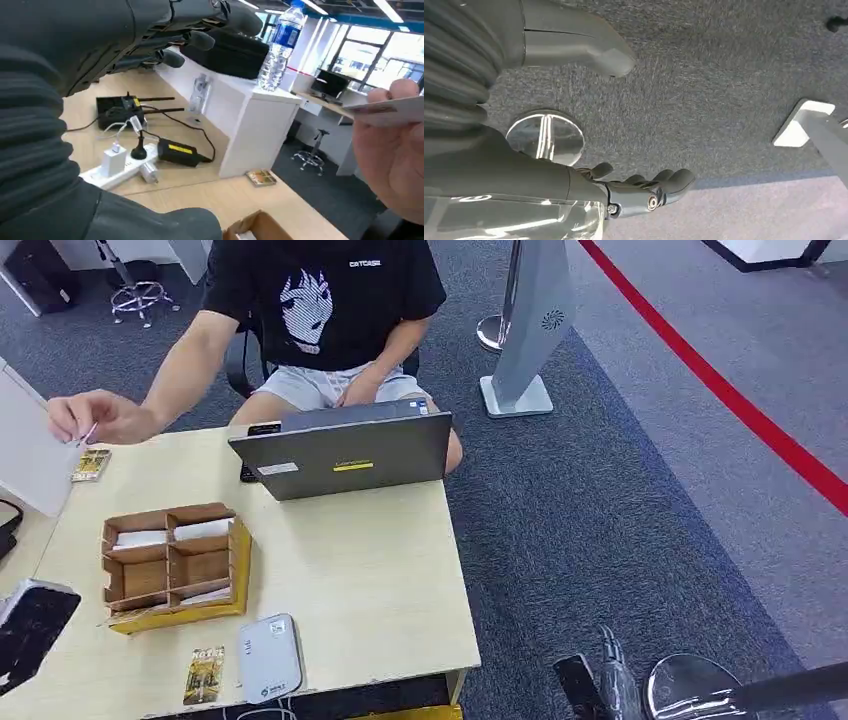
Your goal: Pass the card to the sensor for recognition and then transmit it.
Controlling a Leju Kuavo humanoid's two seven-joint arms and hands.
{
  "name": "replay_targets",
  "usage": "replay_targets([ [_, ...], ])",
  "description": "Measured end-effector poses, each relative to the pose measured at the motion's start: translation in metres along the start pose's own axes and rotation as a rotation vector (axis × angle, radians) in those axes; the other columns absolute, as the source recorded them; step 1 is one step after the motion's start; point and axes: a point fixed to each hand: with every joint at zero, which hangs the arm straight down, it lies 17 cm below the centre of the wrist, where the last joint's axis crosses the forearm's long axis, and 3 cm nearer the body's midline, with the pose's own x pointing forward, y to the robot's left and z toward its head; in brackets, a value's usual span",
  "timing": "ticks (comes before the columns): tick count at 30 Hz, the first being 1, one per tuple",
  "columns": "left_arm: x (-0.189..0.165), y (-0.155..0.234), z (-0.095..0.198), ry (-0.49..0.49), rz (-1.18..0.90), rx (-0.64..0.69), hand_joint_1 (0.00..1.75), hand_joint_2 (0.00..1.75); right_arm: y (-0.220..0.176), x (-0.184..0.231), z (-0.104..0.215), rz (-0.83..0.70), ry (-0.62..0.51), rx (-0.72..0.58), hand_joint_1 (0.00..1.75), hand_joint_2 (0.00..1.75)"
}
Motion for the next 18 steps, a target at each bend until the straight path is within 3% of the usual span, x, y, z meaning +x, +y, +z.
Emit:
replay_targets([
  [2, -0.010, -0.001, -0.009, 0.033, -0.095, -0.008, 0.00, 1.75, 0.000, 0.000, -0.003, -0.005, 0.005, -0.001, 0.00, 1.75],
  [5, -0.040, -0.007, -0.047, 0.105, -0.506, -0.053, 0.00, 1.75, 0.008, 0.011, -0.010, -0.010, -0.010, 0.021, 0.00, 1.75],
  [8, -0.035, -0.012, -0.062, 0.075, -0.581, -0.066, 0.07, 1.75, 0.013, 0.016, -0.012, -0.008, -0.023, 0.034, 0.00, 1.75],
  [9, -0.032, -0.013, -0.065, 0.067, -0.588, -0.066, 1.43, 1.75, 0.014, 0.017, -0.013, -0.008, -0.026, 0.035, 0.00, 1.75],
  [10, -0.031, -0.015, -0.067, 0.062, -0.594, -0.067, 1.69, 1.75, 0.015, 0.018, -0.013, -0.008, -0.028, 0.037, 0.00, 1.75],
  [18, -0.006, -0.020, -0.076, -0.002, -0.605, -0.043, 1.75, 1.75, 0.019, 0.021, -0.014, -0.008, -0.035, 0.048, 0.00, 1.75],
])
